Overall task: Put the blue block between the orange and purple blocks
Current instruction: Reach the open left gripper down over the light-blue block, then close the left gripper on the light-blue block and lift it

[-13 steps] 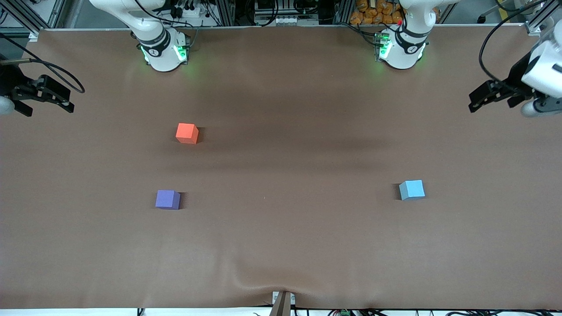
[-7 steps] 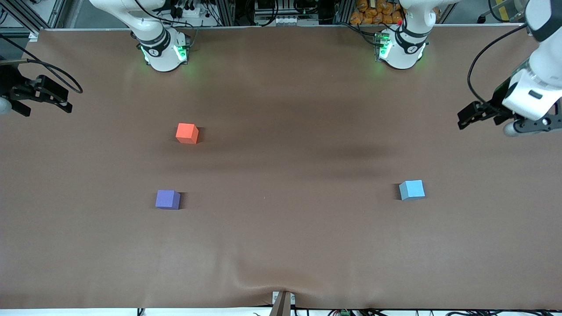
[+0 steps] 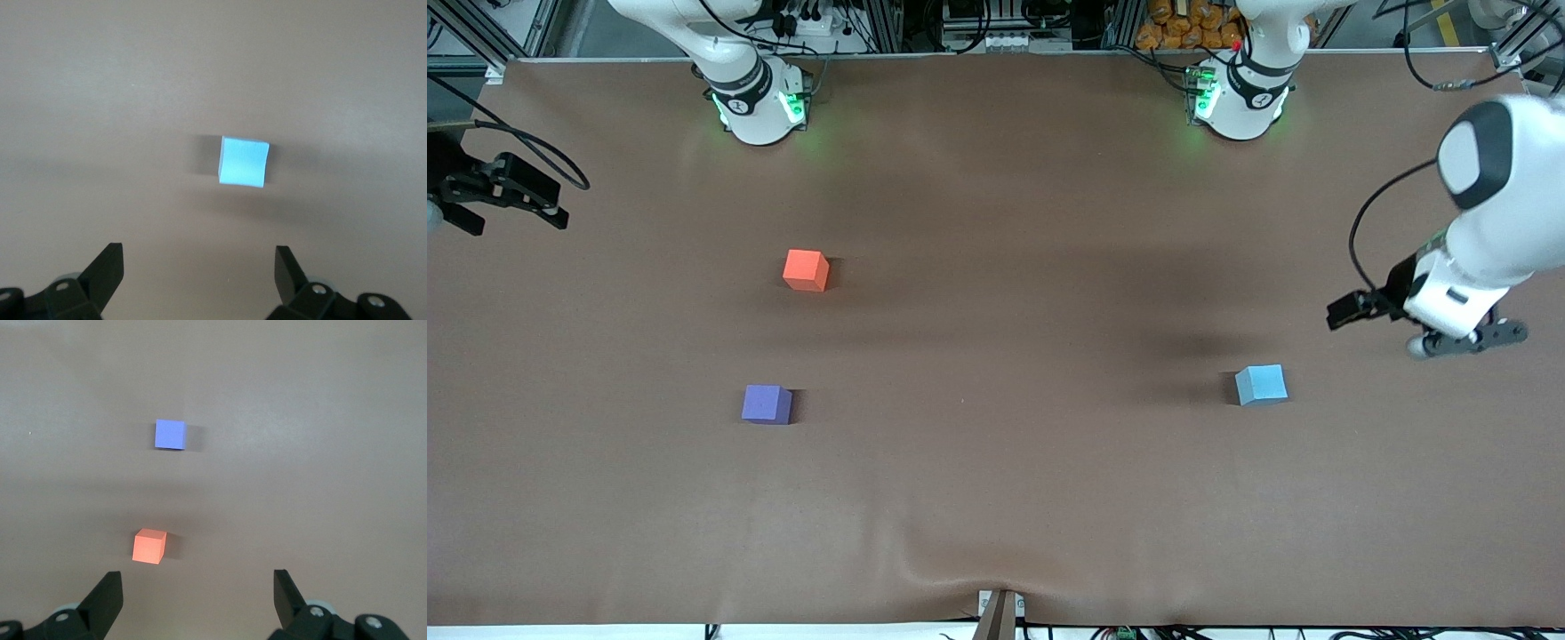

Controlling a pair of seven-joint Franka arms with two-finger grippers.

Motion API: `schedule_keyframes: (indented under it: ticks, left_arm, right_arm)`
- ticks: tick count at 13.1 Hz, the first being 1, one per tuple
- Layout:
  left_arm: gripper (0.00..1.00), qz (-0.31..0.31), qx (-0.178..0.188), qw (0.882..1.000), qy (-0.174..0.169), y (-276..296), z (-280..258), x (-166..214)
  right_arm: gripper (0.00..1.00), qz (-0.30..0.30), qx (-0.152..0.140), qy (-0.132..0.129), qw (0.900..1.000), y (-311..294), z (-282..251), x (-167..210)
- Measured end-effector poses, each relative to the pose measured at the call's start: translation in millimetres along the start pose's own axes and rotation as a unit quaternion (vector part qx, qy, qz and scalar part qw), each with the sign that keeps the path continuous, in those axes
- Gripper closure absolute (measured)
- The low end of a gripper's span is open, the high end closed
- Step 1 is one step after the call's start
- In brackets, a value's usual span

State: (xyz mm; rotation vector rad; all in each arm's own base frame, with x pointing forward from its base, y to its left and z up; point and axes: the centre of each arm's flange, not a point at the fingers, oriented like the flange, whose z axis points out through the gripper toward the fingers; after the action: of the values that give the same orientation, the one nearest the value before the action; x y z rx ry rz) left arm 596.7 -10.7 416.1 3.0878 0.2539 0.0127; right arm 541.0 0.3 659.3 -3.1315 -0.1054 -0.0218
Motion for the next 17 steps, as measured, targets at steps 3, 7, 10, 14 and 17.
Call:
schedule_keyframes:
  ticks: [3, 7, 10, 14, 17]
  left_arm:
    - [0.00, -0.001, -0.012, 1.000, -0.001, 0.5, 47.5, 15.5]
    - [0.00, 0.004, -0.022, 1.000, -0.021, 7.9, 93.9, 22.3]
    - [0.00, 0.008, -0.024, 0.999, -0.039, 13.5, 117.2, 21.7]
    - [0.00, 0.010, -0.028, 0.998, -0.048, 17.3, 141.9, 23.0]
    - [0.00, 0.012, -0.033, 0.998, -0.049, 22.8, 153.9, 31.2]
  right_arm:
    - [0.00, 0.001, 0.000, 0.000, 1.000, 0.7, -0.1, -0.1]
    - [0.00, 0.001, 0.000, 0.000, 1.000, 0.8, 0.0, -0.1]
    - [0.00, 0.001, 0.000, 0.000, 1.000, 0.9, 0.0, -0.1]
    - [0.00, 0.001, 0.000, 0.000, 1.000, 0.9, 0.0, -0.1]
    - [0.00, 0.001, 0.000, 0.000, 1.000, 0.9, 0.0, -0.1]
